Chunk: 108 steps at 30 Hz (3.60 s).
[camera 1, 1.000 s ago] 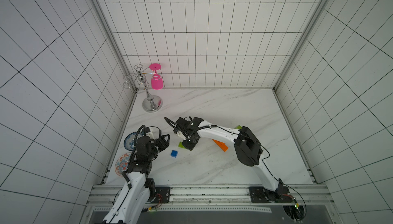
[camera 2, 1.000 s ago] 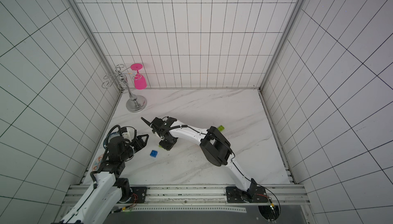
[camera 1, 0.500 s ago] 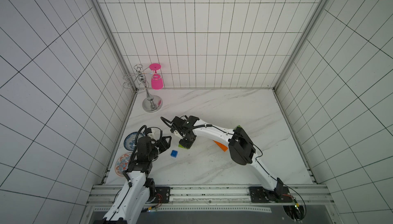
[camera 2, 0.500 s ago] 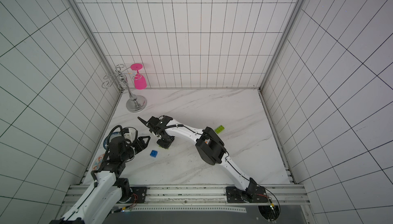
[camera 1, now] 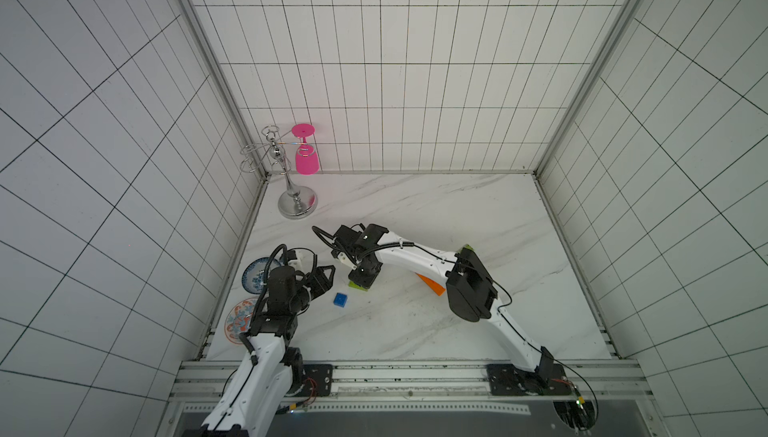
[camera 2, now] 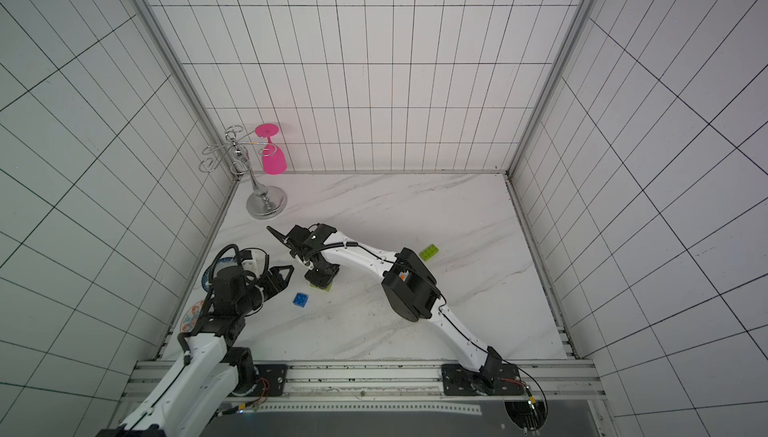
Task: Assemble a small pinwheel with lego
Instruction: Pick up the lego brick from the center of the board, then assemble the lego brick with the lego brick.
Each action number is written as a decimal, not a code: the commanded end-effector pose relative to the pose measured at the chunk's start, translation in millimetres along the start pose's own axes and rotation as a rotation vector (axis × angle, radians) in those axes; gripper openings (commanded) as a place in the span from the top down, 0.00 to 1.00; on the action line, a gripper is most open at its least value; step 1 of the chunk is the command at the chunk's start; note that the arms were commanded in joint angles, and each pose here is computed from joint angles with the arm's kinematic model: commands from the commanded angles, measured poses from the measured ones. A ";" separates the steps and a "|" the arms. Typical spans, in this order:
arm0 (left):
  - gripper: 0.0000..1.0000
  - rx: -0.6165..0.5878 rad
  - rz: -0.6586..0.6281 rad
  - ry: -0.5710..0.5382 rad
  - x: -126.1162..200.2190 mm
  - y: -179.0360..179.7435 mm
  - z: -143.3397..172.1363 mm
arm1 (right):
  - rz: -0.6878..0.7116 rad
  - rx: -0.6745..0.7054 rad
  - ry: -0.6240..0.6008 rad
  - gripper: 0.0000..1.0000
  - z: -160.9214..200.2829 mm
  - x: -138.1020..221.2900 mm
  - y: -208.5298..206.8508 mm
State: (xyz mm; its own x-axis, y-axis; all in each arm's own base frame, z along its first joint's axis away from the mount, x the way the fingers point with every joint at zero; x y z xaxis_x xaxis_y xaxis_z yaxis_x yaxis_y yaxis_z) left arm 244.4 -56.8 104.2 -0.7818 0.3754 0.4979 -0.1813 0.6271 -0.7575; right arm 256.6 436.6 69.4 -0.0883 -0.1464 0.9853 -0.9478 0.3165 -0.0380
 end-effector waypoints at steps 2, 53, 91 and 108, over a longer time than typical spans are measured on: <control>0.37 -0.004 0.003 -0.008 0.1 -0.6 -2.1 | 0.005 0.016 0.034 0.85 3.0 -4.8 -7.9; 0.35 -0.222 0.131 0.203 -45.9 -78.0 54.1 | 0.054 -0.416 0.101 0.95 109.2 34.5 -69.4; 0.35 -0.274 0.154 0.319 -79.7 -101.7 106.3 | 0.077 -0.489 0.147 0.95 148.5 24.2 -87.5; 0.36 -0.273 0.153 0.319 -79.5 -101.2 106.5 | 0.095 -0.477 0.154 0.95 149.3 22.4 -92.6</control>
State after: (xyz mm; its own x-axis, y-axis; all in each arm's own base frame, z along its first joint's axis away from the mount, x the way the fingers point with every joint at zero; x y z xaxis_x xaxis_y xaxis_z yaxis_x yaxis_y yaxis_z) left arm 254.3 -219.3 87.7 -0.5327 0.6408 0.5529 0.1102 0.7002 -0.7054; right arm 298.7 276.2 69.0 -0.0909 0.0033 0.9959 -0.6882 0.7226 -0.0653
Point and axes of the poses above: each gripper's point midway between its finger pads, its own x axis back along the fingers, its own y axis along the line the jaws close on, z = x × y, the point moved 2 cm from there along x, back along the fingers, and after that the axes turned 9 degrees about x, right-handed, at the moved point
